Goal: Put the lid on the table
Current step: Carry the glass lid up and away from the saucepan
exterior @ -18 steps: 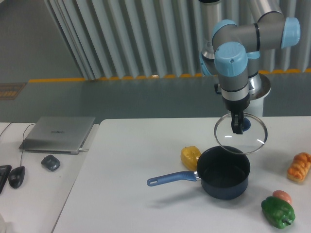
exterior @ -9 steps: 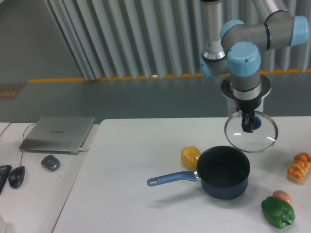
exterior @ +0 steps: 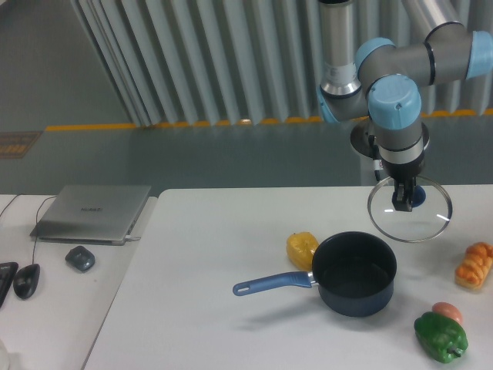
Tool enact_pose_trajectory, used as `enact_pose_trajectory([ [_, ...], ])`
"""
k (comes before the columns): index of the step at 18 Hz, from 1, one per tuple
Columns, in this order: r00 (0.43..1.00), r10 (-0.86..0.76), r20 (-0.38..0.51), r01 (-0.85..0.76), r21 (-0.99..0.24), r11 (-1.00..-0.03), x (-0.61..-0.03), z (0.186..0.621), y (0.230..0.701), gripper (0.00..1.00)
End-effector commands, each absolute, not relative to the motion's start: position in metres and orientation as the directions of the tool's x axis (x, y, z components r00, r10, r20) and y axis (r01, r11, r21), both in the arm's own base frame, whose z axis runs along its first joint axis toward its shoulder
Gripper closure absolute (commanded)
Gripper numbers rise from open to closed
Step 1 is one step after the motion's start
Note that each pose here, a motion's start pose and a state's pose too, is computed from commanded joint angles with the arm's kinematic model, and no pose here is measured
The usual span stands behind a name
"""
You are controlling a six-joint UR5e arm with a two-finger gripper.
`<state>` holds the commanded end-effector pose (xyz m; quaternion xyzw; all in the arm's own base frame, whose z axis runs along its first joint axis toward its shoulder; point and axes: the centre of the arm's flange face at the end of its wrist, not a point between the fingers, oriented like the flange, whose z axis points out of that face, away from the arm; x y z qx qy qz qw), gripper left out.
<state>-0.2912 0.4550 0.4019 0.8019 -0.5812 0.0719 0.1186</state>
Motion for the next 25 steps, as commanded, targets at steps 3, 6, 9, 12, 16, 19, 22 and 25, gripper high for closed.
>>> enact_pose_trajectory([
  [3, 0.291, -0.913, 0.285, -0.956, 0.124, -0.266, -0.293, 0.395, 0.453, 0.67],
  [6, 0.284, -0.911, 0.298, -0.957, 0.153, -0.248, -0.291, 0.382, 0.452, 0.67],
  [9, 0.291, -0.915, 0.278, -0.954, 0.161, -0.254, -0.293, 0.37, 0.455, 0.67],
  [12, 0.297, -0.911, 0.288, -0.953, 0.155, -0.261, -0.29, 0.36, 0.454, 0.67],
  [16, 0.308, -0.904, 0.298, -0.949, 0.163, -0.269, -0.282, 0.348, 0.46, 0.67],
  [19, 0.307, -0.9, 0.308, -0.95, 0.159, -0.269, -0.281, 0.341, 0.461, 0.67],
  [22, 0.305, -0.897, 0.319, -0.95, 0.164, -0.264, -0.27, 0.334, 0.469, 0.67],
  [25, 0.317, -0.889, 0.332, -0.946, 0.173, -0.273, -0.266, 0.325, 0.474, 0.67],
])
